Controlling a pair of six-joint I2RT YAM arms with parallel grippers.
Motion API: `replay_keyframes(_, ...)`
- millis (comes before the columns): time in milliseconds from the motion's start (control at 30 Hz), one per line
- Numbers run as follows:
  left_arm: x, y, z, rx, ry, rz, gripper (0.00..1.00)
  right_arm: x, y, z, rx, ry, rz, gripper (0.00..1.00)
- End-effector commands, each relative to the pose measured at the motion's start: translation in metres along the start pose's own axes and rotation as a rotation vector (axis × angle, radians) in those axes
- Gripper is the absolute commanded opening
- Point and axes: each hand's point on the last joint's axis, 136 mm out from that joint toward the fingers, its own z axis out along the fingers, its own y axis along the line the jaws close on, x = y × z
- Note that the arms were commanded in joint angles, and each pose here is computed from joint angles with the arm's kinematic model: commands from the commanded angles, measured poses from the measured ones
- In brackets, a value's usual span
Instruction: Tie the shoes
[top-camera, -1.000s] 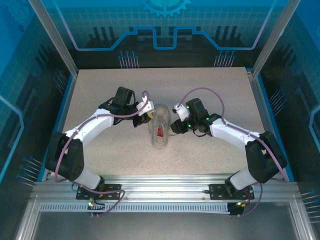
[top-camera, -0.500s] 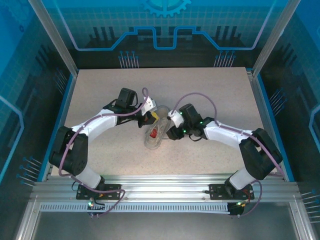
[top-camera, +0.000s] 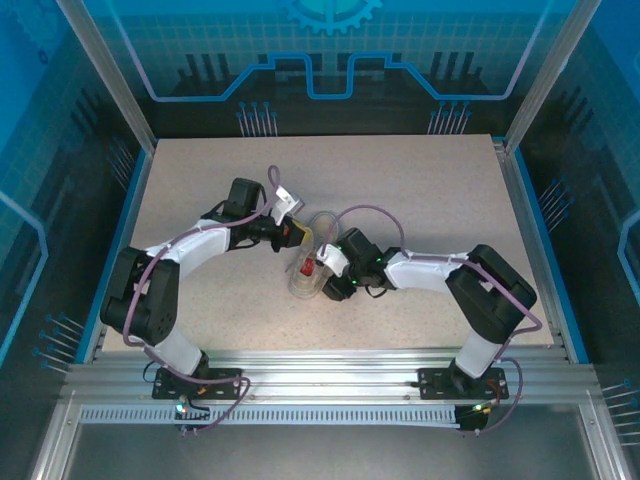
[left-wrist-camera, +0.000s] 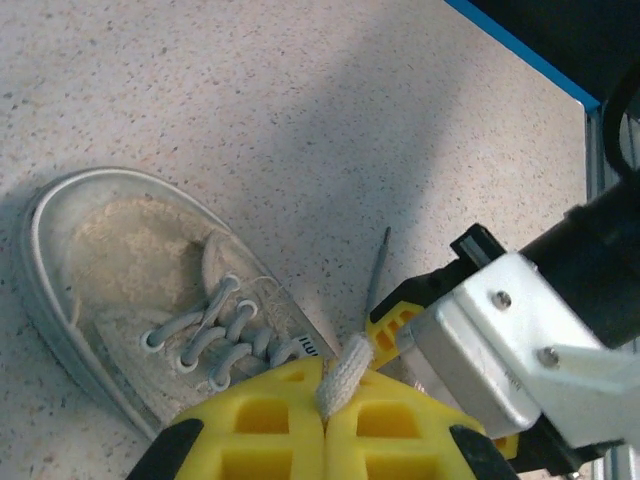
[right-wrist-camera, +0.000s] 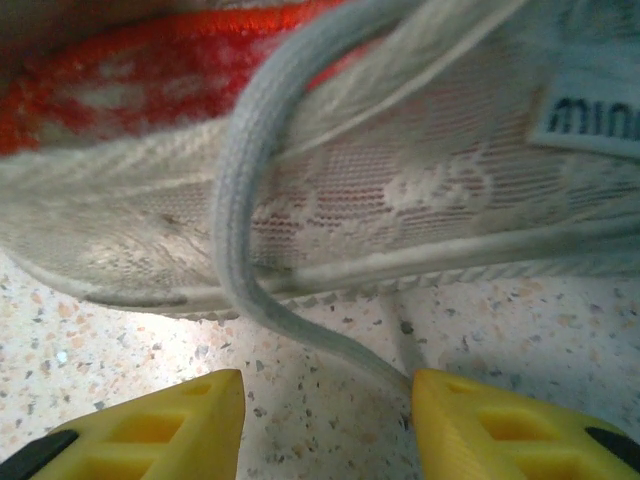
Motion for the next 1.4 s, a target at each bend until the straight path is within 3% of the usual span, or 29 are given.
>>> replay_keyframes(0, -0.006, -0.007, 0.0, 0.055, -0.028, -0.062, 0.0, -0.009, 0.003, 0.008, 0.008, -0.036, -0.055, 0.47)
replay_keyframes(67, -0.005, -0.008, -0.001, 0.053, -0.032, -0.064, 0.0, -0.01, 0.002, 0.01, 0.021, -0.042, -0.061, 0.37)
replay_keyframes(167, -0.006, -0.01, -0.004, 0.047, -0.045, -0.056, 0.0, -0.013, -0.003, 0.003, 0.076, -0.09, -0.054, 0.01)
replay_keyframes(400, -0.01, -0.035, -0.009, 0.019, -0.05, 0.042, 0.0, -0.008, -0.015, -0.048, 0.205, -0.211, 0.01, 0.0)
replay_keyframes(600, -0.019, -0.063, -0.013, 0.013, -0.099, 0.123, 0.0, -0.007, -0.016, -0.084, 0.228, -0.269, 0.065, 0.0)
replay_keyframes(867, -0.024, -0.08, -0.015, 0.015, -0.13, 0.133, 0.0, 0.006, -0.039, -0.114, 0.29, -0.236, 0.176, 0.0)
replay_keyframes(1100, -0.011, -0.077, -0.007, 0.036, -0.13, 0.096, 0.0, 0.004, -0.048, -0.125, 0.222, -0.203, 0.287, 0.0)
replay_keyframes(1367, -0.008, -0.078, -0.001, 0.075, -0.14, 0.097, 0.0, -0.005, -0.033, -0.12, 0.114, -0.223, 0.264, 0.0)
